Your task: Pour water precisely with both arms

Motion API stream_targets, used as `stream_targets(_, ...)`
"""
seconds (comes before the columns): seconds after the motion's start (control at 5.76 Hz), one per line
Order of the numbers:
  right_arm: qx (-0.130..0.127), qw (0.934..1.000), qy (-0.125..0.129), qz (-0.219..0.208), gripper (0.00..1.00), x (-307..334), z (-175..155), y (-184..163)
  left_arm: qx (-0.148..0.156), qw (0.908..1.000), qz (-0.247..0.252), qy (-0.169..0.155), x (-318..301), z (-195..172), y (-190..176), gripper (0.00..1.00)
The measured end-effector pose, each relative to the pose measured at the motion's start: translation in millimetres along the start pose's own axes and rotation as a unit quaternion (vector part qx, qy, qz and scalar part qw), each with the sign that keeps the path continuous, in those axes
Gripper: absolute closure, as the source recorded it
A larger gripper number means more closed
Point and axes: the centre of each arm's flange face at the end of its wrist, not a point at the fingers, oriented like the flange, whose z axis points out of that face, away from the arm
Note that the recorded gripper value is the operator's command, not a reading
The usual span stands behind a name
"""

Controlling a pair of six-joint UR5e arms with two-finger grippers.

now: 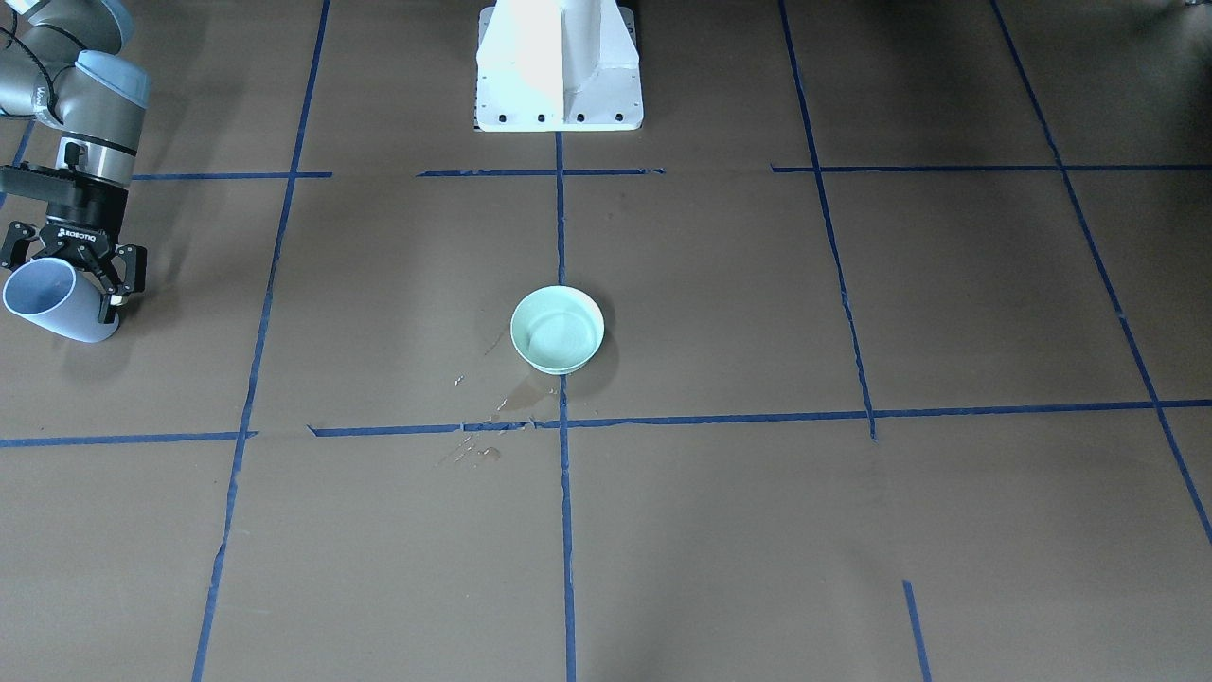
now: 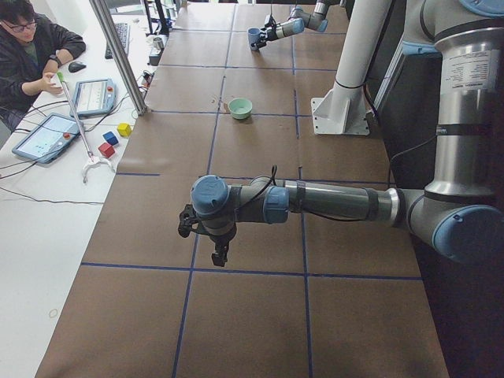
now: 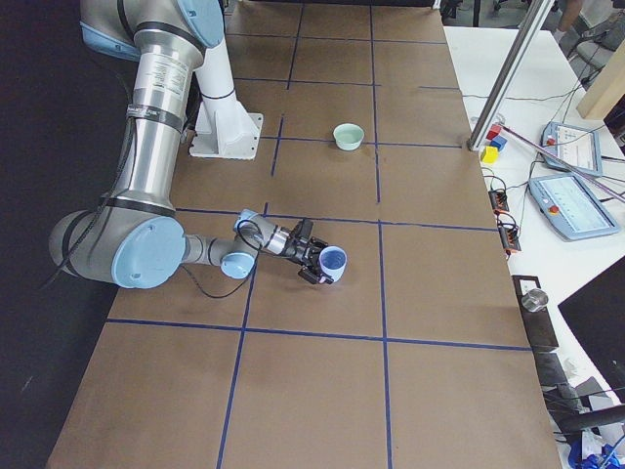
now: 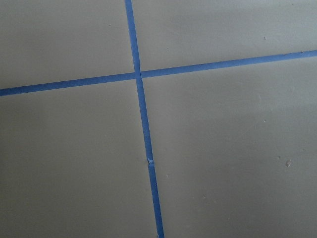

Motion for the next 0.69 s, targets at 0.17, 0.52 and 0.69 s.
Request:
stream_targets(0.17, 0.006, 1.0000, 0.004, -0.002, 0.17, 0.9, 2.8, -2.8, 0.000, 1.0000, -0.001, 0.000, -0.1, 0.1, 0.0, 0.00)
stream_targets(0.52, 0.024, 0.9997, 0.008, -0.004, 0.92, -8.8, 11.9, 2.6, 0.000, 1.0000, -0.001, 0.000, -0.3, 0.2, 0.0, 0.00)
stream_targets(0.69, 0.034, 0.9994, 0.010, -0.005, 0.95, -12.7, 14.9, 3.6, 0.000, 1.0000, -0.001, 0.000, -0.5, 0.4, 0.0, 0.00)
